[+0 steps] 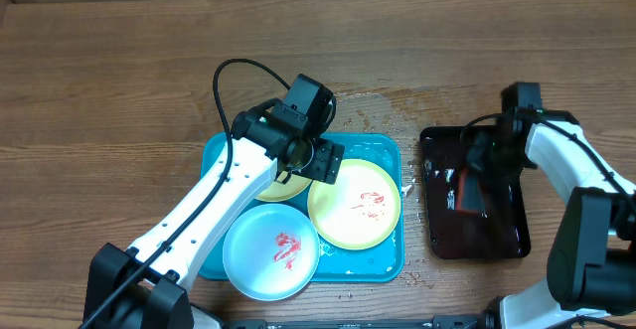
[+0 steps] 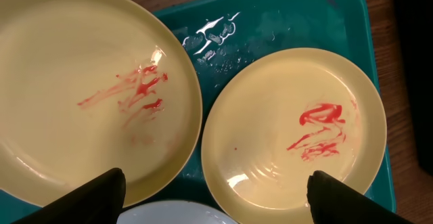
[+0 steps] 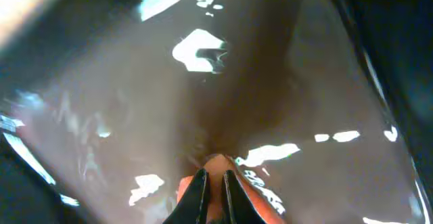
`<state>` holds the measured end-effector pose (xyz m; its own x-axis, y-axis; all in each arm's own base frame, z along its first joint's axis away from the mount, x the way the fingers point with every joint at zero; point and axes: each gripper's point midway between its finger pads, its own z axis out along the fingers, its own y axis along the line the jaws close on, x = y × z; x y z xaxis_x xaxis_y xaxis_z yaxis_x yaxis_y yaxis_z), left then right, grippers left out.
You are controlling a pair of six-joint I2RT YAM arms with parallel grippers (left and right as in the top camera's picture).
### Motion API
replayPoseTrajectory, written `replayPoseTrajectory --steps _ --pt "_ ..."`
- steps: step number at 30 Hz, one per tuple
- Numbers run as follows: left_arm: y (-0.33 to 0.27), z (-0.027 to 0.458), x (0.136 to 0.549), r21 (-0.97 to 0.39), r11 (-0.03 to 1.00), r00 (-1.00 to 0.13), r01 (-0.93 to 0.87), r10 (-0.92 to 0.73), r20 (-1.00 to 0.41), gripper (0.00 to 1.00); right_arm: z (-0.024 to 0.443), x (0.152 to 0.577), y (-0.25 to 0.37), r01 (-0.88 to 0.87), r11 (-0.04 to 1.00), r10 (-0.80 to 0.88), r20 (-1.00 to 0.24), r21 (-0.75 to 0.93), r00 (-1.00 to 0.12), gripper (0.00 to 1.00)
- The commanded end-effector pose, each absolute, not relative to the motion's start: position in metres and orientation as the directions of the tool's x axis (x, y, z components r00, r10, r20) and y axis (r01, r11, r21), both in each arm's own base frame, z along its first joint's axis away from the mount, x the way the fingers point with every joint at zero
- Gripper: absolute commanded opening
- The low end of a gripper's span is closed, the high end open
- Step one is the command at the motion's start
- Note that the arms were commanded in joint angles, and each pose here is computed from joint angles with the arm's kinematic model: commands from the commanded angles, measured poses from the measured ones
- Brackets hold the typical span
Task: Clean dirty plates on tray and stack at the side
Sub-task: 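Lower the right gripper and grasp the orange-green sponge in the dark tray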
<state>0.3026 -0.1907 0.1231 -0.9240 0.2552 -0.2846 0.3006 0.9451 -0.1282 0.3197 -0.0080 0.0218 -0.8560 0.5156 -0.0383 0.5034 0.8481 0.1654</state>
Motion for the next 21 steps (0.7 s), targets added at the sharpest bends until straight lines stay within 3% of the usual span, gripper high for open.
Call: replayPoseTrajectory --steps 1,4,5,6,7,12,17,21 --pt "-0.19 0.122 0.305 -0.124 0.944 -0.922 0.304 0.259 -0.288 0.87 0.036 0.349 -0.006 0.452 0.864 0.485 -0.124 0.223 -0.866 0.04" --pt "-0.19 0.122 0.305 -0.124 0.944 -0.922 0.304 0.259 -0.288 0.88 0.037 0.351 -0.006 0.438 0.871 0.472 -0.136 0.224 -0.871 0.06" --pt "-0.19 0.122 0.305 -0.124 0.945 -0.922 0.304 0.259 -0.288 0.89 0.036 0.35 -0.006 0.439 0.871 0.473 -0.13 0.222 -0.872 0.11" --pt "-0.19 0.122 0.305 -0.124 0.945 -0.922 0.304 0.259 -0.288 0.9 0.036 0.347 -0.006 0.442 0.87 0.473 -0.118 0.218 -0.873 0.33" --pt "-0.19 0.122 0.305 -0.124 0.944 -0.922 0.304 0.259 -0.288 0.92 0.035 0.344 -0.005 0.444 0.87 0.473 -0.109 0.214 -0.874 1.0" --pt "-0.19 0.122 0.305 -0.125 0.944 -0.921 0.305 0.259 -0.29 0.93 0.039 0.345 0.0 0.423 0.872 0.457 -0.102 0.244 -0.883 1.0" --pt "-0.19 0.122 0.305 -0.124 0.944 -0.921 0.305 0.259 -0.291 0.91 0.072 0.352 0.011 0.369 0.888 0.415 -0.133 0.275 -0.9 1.0" --pt "-0.19 0.123 0.306 -0.125 0.944 -0.92 0.305 0.259 -0.295 0.91 0.081 0.315 0.025 0.414 0.888 0.427 -0.028 0.202 -0.904 1.0"
